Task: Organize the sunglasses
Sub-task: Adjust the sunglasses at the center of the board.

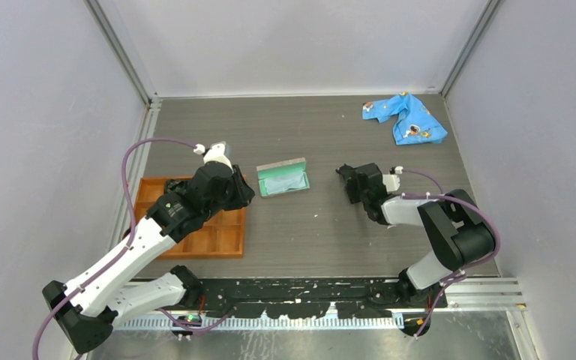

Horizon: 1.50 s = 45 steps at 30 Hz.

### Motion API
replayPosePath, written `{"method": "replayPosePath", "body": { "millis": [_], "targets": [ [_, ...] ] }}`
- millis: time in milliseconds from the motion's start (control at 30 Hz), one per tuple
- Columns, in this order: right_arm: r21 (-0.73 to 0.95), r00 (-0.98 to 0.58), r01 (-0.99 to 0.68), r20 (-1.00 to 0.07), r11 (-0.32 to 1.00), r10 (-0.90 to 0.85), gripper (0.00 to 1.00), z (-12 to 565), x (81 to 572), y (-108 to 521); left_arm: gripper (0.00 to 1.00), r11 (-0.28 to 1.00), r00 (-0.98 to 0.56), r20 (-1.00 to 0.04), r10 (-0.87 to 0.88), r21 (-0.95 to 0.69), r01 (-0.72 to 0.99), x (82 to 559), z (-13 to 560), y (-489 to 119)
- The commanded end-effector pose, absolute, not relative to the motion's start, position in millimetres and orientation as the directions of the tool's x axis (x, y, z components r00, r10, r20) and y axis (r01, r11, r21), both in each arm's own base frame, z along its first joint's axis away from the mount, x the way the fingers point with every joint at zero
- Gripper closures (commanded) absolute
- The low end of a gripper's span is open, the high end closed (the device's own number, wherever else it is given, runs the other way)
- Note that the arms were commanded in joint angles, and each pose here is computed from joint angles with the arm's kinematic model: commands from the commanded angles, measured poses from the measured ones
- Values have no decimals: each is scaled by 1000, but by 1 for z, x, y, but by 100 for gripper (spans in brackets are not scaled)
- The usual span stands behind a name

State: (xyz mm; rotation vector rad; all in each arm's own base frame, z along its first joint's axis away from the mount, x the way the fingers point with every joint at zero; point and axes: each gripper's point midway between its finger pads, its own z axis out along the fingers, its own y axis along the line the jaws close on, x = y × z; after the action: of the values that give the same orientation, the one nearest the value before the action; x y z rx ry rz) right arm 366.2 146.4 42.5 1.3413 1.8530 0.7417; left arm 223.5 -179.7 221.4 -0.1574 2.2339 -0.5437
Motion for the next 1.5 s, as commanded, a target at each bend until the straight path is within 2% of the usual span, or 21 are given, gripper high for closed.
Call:
{"method": "replayPosePath", "body": {
  "millis": [0, 233, 367, 533, 833, 1067, 1467],
  "targets": [
    [814, -40, 533, -250, 232, 967, 36, 55, 382, 111, 72, 905, -638, -718, -277, -419, 79, 226, 230, -177],
    [812, -8, 539, -259, 222, 966, 37, 56, 398, 62, 71, 899, -633, -725, -271, -425, 102, 224, 231, -178],
    [843, -73, 486, -224, 231, 972, 37, 61, 412, 63, 71, 901, -634, -728, -262, -420, 110, 225, 232, -179],
    [839, -121, 499, -180, 217, 976, 38, 48, 412, 73, 71, 902, -633, -729, -259, -416, 111, 225, 232, -179],
    [832, -86, 536, -112, 140, 990, 48, 28, 414, 76, 71, 903, -634, -731, -252, -413, 119, 226, 233, -181],
    [819, -33, 549, -178, 167, 984, 61, 33, 409, 62, 71, 906, -633, -733, -249, -408, 115, 226, 232, -179],
    [820, -19, 556, -153, 138, 988, 64, 31, 420, 59, 71, 905, -639, -728, -249, -410, 115, 224, 231, -179]
  ]
}}
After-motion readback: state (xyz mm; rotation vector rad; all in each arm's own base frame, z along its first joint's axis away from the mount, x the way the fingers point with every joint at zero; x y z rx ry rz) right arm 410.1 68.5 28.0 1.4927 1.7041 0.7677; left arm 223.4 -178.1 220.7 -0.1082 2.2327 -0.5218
